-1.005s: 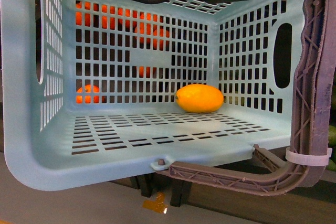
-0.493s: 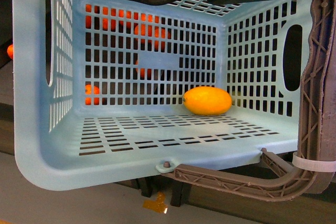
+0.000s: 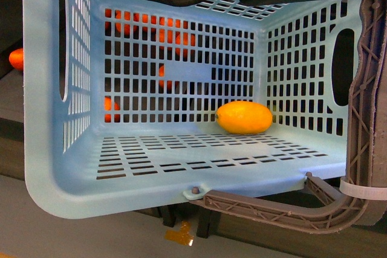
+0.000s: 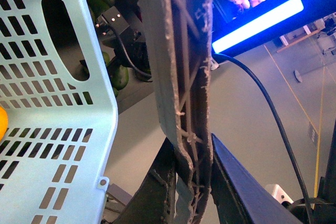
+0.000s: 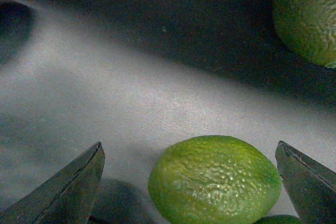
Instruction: Pick mango and avocado into basket
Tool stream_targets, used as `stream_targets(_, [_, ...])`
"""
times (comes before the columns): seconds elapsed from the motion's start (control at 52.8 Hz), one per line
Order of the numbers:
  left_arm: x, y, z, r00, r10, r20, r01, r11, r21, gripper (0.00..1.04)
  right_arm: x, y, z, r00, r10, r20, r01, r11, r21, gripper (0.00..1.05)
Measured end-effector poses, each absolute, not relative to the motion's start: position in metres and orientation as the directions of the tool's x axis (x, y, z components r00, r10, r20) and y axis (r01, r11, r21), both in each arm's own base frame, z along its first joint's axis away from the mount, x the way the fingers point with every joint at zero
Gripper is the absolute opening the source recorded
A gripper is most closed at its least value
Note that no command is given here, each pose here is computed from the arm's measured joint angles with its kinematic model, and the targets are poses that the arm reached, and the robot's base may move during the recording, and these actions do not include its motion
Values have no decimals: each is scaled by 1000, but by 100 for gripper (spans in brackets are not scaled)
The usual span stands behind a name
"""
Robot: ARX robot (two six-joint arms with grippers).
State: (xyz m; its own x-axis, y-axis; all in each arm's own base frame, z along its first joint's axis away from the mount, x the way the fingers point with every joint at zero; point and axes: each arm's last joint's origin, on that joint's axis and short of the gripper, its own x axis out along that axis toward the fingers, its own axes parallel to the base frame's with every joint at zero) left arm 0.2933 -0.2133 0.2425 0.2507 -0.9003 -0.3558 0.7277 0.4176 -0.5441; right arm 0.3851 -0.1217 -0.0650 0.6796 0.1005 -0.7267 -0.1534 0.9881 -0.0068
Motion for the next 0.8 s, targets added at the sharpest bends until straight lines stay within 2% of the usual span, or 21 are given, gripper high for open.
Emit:
stream_targets(0.379, [293,-213,242,255,-899,-357,727,422,-542,14,386,-141,-86,635,106,-765,-225,973,-52,97])
stream_targets(0.796, [293,-213,243,253,-899,-357,727,420,-543,14,391,-148,-103,664,60,-745,-159,985,-62,97])
